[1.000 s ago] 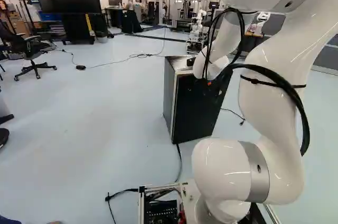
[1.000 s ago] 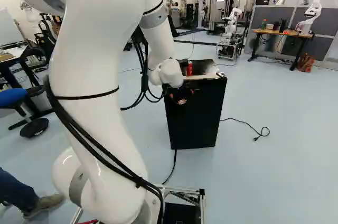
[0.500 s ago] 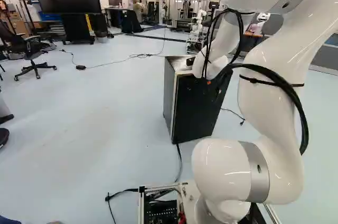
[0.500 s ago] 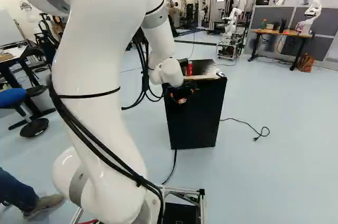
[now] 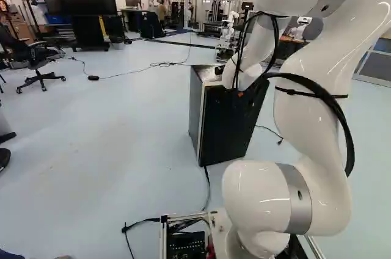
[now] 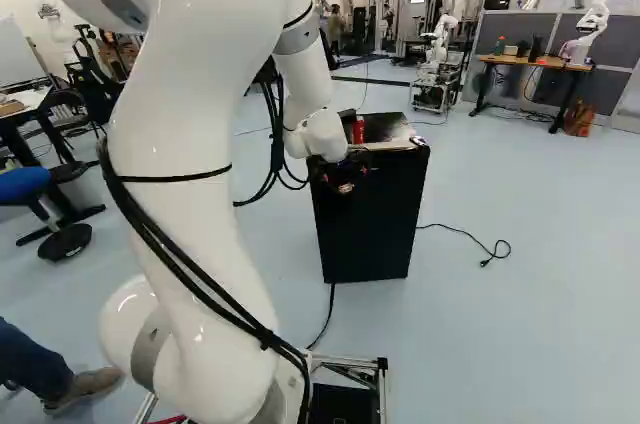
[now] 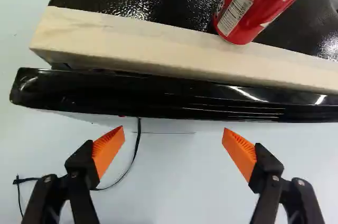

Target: Grab a drink from the fridge

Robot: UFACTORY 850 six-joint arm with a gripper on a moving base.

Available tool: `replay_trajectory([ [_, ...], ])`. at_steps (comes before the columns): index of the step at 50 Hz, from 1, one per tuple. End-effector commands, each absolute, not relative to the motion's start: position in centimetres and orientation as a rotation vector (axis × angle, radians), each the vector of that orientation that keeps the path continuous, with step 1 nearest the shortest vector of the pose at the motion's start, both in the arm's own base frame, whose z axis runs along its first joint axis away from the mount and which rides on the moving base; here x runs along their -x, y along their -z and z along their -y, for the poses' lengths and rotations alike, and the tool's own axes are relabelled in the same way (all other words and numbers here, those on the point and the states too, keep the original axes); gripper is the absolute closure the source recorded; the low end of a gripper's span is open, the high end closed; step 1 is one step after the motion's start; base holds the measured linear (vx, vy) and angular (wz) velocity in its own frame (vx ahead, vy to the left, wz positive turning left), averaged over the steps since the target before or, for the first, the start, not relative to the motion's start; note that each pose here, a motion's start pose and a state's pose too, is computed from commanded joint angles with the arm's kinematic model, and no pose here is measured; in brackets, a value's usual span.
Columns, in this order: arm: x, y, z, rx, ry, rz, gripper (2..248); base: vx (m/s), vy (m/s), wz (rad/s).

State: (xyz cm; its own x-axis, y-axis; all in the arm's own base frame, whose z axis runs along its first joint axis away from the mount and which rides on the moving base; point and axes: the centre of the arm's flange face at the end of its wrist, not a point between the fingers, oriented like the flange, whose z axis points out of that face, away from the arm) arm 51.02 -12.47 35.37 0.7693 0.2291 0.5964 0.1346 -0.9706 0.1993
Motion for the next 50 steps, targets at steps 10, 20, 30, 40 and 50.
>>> replay_trajectory([
  [10, -51.6, -35.3, 12.5, -2.815, -0.982, -0.295, 3, 0.0, 0.0, 0.0],
  [20, -52.0, -35.3, 12.5, -2.813, -0.986, -0.297, 3, 0.0, 0.0, 0.0],
  [30, -52.4, -35.3, 12.5, -2.811, -0.989, -0.3, 3, 0.0, 0.0, 0.0],
  [40, -52.5, -35.3, 12.5, -2.811, -0.99, -0.3, 3, 0.0, 0.0, 0.0],
  [50, -52.2, -35.3, 12.5, -2.812, -0.988, -0.298, 3, 0.0, 0.0, 0.0],
])
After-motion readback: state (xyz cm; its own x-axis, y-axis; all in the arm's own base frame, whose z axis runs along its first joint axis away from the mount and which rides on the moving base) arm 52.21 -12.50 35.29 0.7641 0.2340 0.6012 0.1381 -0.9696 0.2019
